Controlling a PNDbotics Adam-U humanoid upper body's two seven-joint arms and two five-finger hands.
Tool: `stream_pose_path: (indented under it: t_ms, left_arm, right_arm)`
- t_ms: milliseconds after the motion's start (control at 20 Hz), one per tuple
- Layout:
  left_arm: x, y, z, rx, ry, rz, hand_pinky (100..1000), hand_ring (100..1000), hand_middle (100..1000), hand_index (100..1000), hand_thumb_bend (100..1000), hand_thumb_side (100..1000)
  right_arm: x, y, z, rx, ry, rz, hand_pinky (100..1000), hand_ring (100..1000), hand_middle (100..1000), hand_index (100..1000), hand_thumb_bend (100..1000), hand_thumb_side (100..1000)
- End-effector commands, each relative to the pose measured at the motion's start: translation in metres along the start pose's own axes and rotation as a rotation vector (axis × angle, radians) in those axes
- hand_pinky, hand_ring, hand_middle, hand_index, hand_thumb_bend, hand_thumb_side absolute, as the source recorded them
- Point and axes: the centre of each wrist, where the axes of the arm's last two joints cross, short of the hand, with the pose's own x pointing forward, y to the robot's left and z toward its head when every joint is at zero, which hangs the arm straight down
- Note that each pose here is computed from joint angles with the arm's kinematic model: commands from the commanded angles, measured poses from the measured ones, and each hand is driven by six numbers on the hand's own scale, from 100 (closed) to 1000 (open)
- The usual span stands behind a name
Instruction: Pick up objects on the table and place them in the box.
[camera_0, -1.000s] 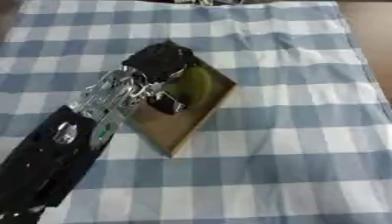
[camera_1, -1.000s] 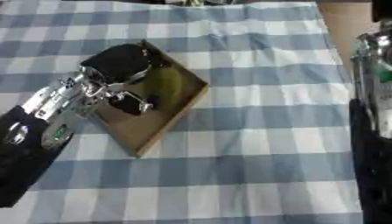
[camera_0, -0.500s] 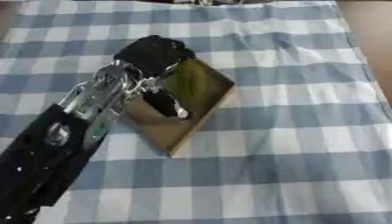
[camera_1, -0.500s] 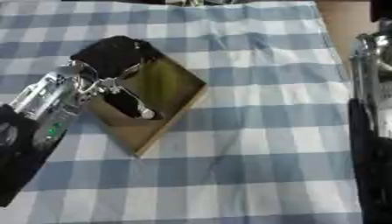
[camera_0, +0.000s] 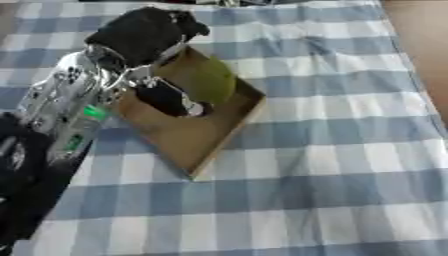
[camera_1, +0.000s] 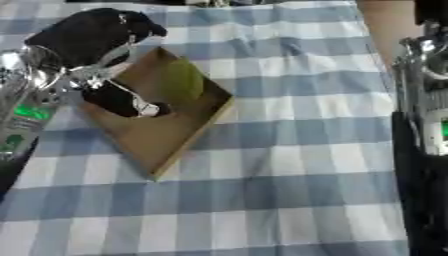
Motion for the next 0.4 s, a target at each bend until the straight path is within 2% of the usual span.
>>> stream_pose_path:
  t_ms: [50,100,300,400]
  left_arm:
    - [-0.01,0.023,0.015,0.098,0.029,0.034,886,777,787,948,135,474]
    - [-0.013,0.029,0.021,0.14,0.043,0.061,877,762,775,946,106,488]
    - [-0.031,0.053,0.052,0.321,0.113,0.158,856,740,754,933,100,510]
    - [-0.043,0.062,0.066,0.399,0.16,0.2,831,715,734,907,100,562]
  right_arm:
    - [0.005,-0.008,-0.006,-0.015,-0.03,0.028,841,796,709,801,100,579]
    - [0.004,-0.009,-0.006,-0.017,-0.029,0.032,840,796,709,801,100,579]
    - [0.004,-0.011,-0.006,-0.028,-0.029,0.042,840,795,709,801,100,579]
    - [0.004,-0.011,-0.005,-0.029,-0.027,0.045,840,796,709,801,100,578]
